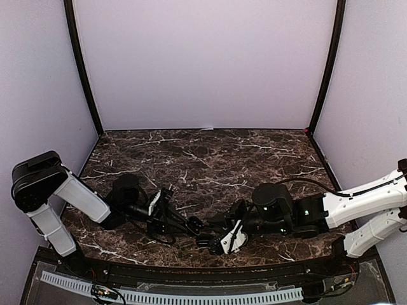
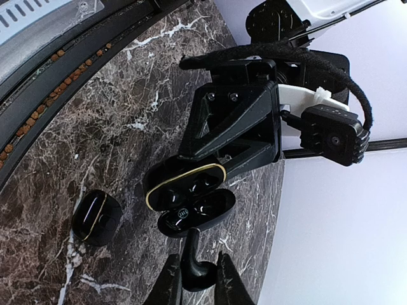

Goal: Insert the wireless bluetooth earbuds into the charging case
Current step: Insert the right earbud into the right side groove of the charging case.

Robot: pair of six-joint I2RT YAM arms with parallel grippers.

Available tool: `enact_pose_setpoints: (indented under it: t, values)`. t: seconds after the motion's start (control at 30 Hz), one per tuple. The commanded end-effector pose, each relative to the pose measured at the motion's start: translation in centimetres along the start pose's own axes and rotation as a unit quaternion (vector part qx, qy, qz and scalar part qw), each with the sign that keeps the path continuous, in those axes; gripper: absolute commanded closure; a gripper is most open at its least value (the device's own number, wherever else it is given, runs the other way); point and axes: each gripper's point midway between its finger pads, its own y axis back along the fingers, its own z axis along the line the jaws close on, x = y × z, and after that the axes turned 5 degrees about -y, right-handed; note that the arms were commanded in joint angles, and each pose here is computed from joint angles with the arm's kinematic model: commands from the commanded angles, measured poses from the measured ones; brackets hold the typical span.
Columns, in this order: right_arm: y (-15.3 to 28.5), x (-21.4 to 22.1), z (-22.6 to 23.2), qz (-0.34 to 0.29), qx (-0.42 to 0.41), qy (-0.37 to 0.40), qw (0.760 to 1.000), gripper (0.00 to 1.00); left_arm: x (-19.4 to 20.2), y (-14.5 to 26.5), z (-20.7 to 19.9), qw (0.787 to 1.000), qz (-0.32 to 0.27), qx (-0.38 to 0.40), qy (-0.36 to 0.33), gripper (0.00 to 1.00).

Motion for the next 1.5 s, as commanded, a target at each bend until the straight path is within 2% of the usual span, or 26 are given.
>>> enact_pose_setpoints:
  t: [0.0,0.43,1.1,1.47]
  values:
    - [0.1,-1.5,-1.1,-0.020,0.012,0.007,1.000,1.00,-0.8,-0.3,-0.3,1.000,-0.008,0.018,-0.008,0.84]
    - [-1.3,-3.5,0.3,-0.034,-0.009,0.021,0.999,1.00,-0.7,-0.4,-0.3,1.000,-0.007,0.019,-0.004,0.84]
    - [0.1,-1.1,0.9,0.021,-0.015,0.042,0.999,1.00,-0.7,-0.4,-0.4,1.000,-0.007,0.024,-0.002,0.84]
    - [-0.9,-1.2,0.7,0.024,-0.016,0.067,0.997,1.00,-0.7,-0.6,-0.9,0.999,-0.010,0.046,0.006,0.84]
